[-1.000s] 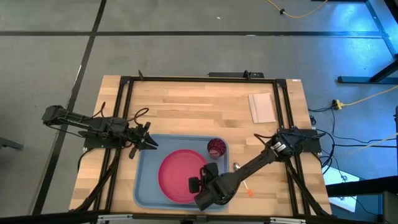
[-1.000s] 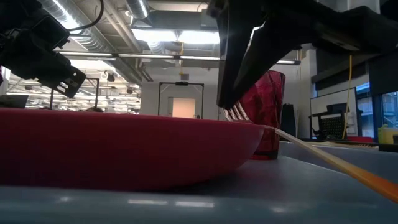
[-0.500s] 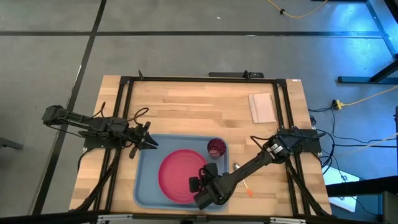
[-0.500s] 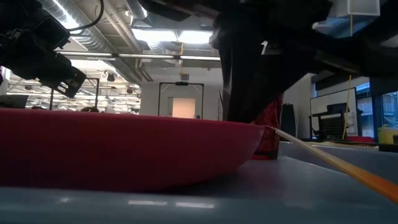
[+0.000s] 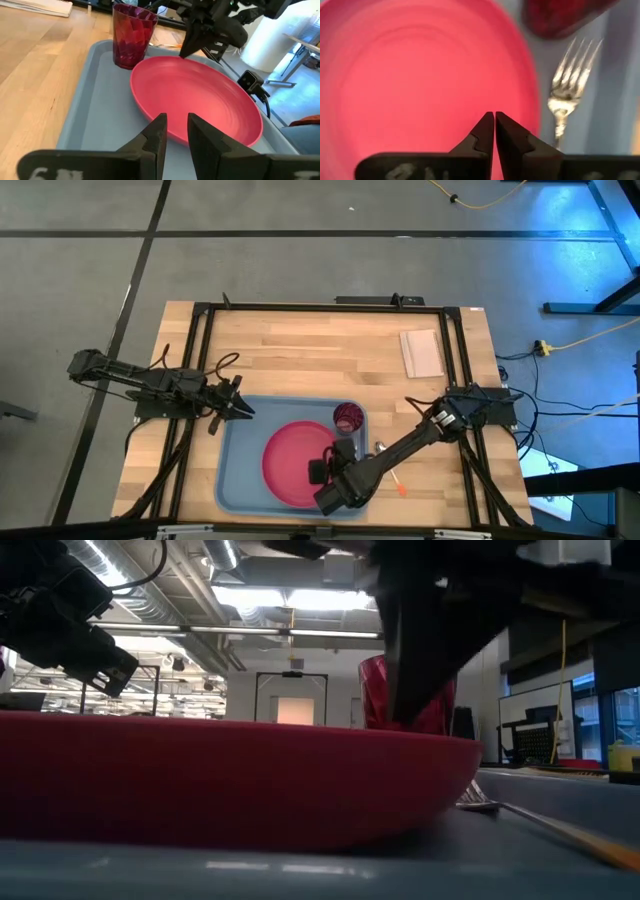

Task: Pick and place plate/cup/fork/spoon on tray
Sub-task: Adjust the pink plate on the blue serving tray

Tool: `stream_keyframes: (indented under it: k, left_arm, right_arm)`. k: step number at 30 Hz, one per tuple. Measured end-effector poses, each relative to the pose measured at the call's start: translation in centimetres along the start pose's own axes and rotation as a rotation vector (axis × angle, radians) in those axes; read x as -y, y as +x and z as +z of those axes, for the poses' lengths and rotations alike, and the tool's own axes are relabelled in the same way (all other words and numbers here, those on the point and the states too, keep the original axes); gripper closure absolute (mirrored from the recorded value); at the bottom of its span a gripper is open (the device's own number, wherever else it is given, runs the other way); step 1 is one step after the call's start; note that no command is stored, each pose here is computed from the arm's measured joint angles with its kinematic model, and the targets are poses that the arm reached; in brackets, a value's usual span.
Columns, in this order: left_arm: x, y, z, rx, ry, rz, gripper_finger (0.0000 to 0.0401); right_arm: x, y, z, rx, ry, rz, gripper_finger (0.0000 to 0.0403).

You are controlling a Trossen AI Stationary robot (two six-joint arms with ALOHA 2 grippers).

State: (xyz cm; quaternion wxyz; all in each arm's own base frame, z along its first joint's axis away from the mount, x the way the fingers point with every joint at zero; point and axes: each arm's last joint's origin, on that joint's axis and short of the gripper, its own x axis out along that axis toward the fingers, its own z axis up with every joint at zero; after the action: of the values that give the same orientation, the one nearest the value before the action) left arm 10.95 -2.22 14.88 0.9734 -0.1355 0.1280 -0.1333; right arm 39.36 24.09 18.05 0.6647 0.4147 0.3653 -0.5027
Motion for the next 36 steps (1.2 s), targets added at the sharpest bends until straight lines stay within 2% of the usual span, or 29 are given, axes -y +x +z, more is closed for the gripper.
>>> stream_keyframes:
  k: [10,15,19,24,26,30,36]
  left_arm:
    - [0.0,0.0,0.0,0.0,0.0,-0.001,0.0332]
    - [0.0,0.0,0.0,0.0,0.0,-0.001,0.0332]
    - [0.0,0.0,0.0,0.0,0.0,-0.001,0.0332]
    - [0.0,0.0,0.0,0.0,0.0,-0.001,0.0332]
    - [0.0,0.0,0.0,0.0,0.0,-0.001,0.0332]
    - [0.0,0.0,0.0,0.0,0.0,-0.001,0.0332]
    - [0.0,0.0,0.0,0.0,0.0,-0.001,0.0332]
  right_arm:
    - [0.0,-1.2,0.1,-0.029,-0.003,-0.018,0.038]
    - [0.8,-1.5,-0.5,-0.123,0.009,-0.11,0.038]
    - [1.8,-2.0,-0.9,-0.121,0.042,-0.196,0.038]
    - [2.2,-1.4,-1.4,-0.152,0.052,-0.232,0.038]
    - [2.2,-0.9,-1.7,-0.166,0.051,-0.233,0.038]
    - [2.2,-0.3,-1.7,-0.083,0.047,-0.183,0.038]
    - [2.0,0.6,-1.0,-0.094,0.033,-0.203,0.038]
